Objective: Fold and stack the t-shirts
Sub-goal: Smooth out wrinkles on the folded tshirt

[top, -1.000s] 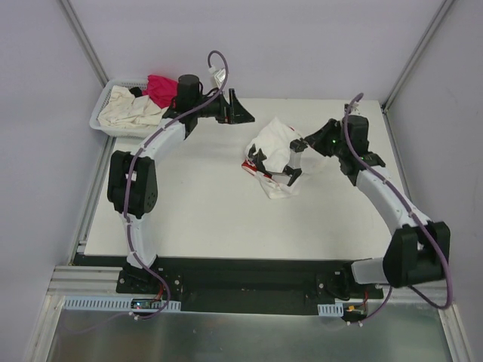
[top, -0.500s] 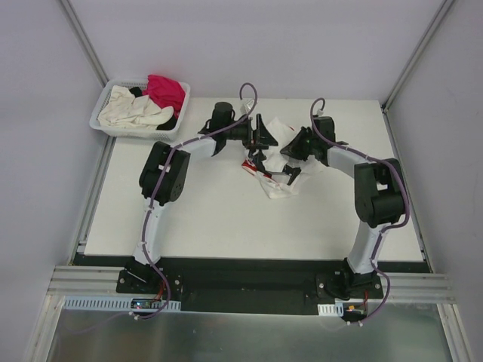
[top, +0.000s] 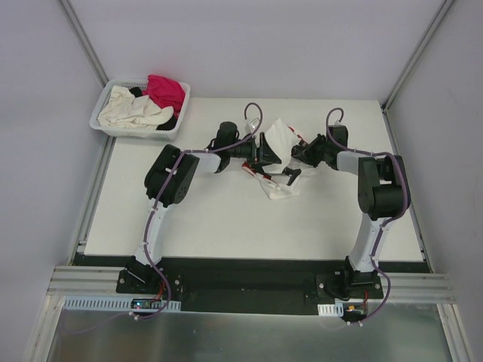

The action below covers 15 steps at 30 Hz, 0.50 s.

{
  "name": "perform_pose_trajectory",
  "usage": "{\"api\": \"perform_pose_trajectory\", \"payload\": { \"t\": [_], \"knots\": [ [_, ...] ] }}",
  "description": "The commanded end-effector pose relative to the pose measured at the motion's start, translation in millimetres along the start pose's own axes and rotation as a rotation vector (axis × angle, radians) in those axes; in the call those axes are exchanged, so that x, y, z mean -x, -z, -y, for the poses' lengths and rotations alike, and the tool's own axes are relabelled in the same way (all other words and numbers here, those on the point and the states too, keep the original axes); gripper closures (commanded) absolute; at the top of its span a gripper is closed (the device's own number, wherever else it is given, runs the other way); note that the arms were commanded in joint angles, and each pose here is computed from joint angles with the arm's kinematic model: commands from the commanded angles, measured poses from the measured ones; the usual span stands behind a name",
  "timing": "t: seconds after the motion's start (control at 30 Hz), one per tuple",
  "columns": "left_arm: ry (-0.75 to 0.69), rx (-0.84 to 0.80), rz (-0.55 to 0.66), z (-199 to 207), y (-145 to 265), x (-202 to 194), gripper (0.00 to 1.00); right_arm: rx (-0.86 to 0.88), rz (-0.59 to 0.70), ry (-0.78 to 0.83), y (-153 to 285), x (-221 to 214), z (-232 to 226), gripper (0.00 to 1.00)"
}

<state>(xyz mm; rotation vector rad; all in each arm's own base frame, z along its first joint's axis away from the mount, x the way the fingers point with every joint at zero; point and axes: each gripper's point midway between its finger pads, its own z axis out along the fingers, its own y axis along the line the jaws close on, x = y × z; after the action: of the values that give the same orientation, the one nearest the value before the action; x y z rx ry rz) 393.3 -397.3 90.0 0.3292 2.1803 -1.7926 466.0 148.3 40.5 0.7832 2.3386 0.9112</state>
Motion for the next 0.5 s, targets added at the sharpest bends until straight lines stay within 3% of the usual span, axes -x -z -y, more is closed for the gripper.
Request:
{"api": "perform_pose_trajectory", "payload": {
  "t": [0.0,0.23,0.47],
  "knots": [
    [0.028,-0.009,-0.028,3,7,-10,0.12,-0.036,0.060,-0.035,3,18,16,0.99],
    [0.008,-0.020,-0.018,6,9,-3,0.12,0.002,0.066,-0.039,10,30,8,0.99],
    [-0.068,-0.026,-0.010,25,12,12,0.12,0.161,0.109,0.020,53,47,-69,0.99]
  ]
}}
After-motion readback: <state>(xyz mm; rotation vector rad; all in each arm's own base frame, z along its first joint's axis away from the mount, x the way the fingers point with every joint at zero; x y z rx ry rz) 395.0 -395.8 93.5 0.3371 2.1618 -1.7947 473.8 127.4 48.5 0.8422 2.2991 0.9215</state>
